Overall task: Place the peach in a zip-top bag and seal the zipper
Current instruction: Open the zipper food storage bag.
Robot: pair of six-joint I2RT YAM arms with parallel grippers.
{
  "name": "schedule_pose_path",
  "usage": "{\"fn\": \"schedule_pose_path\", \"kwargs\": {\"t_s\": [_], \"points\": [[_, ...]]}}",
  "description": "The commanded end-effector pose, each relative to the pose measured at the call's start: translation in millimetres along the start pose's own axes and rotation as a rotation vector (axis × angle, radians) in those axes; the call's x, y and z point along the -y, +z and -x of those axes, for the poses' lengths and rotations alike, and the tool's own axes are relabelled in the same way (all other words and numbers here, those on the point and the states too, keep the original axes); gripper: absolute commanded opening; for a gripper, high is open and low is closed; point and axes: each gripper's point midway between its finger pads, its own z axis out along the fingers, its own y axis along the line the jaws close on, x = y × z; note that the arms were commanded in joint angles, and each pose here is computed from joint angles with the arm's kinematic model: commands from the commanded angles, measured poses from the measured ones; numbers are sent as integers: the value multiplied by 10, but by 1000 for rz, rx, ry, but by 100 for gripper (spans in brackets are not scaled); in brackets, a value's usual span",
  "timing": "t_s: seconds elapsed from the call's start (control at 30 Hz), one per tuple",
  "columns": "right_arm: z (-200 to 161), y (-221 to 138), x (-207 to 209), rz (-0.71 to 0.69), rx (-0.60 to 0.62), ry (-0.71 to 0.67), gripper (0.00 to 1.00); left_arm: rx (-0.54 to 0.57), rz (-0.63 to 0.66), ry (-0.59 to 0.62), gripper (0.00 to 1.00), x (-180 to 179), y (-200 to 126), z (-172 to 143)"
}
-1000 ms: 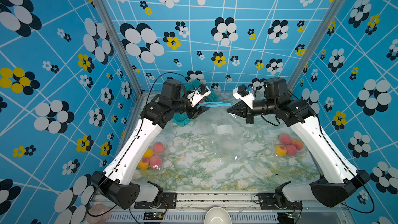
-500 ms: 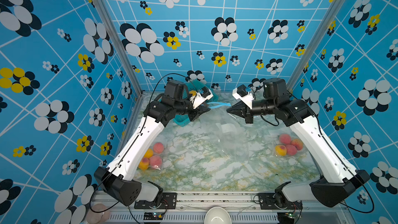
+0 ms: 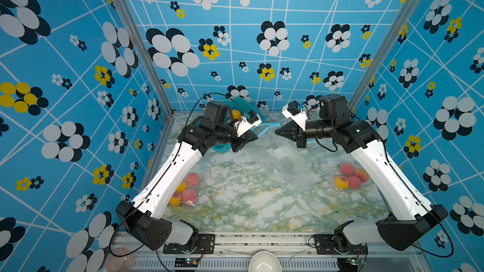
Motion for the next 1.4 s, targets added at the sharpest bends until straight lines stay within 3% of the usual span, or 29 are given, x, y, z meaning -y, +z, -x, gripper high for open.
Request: {"fn": "schedule_pose_path", "kwargs": {"t_s": [0.0,0.17,0.3,0.5,0.67,0.83,0.97,1.13,1.3,1.37], "points": [[-13,39,49,1,6,11,0,-17,-38,-32,16,97,46,-79],[5,51,32,23,22,23,0,-27,-38,-42,24,108,106,-127],[4,54,14,36,28,27,0,-37,-35,-51,24,103,142,-173],[-87,66,316,-67,10,131,0,-41,-41,-57,5,130,150,-184],[-474,109,874,-260,-99,335,0,-19,-62,-48,0,195,127,-153],[-720,195,917,-262,-192,448,24,5,-125,-71,0,288,207,-136],[-640,47,884,-317,-151,402,37,-6,-135,-90,0,278,338,-196],[-353,-277,809,-402,-46,377,43,-22,-114,-119,0,161,459,-216],[-215,-440,786,-465,62,616,42,-35,-73,-134,0,52,584,-202],[-362,-351,729,-466,85,744,43,-43,-63,-139,0,30,632,-204]]}}
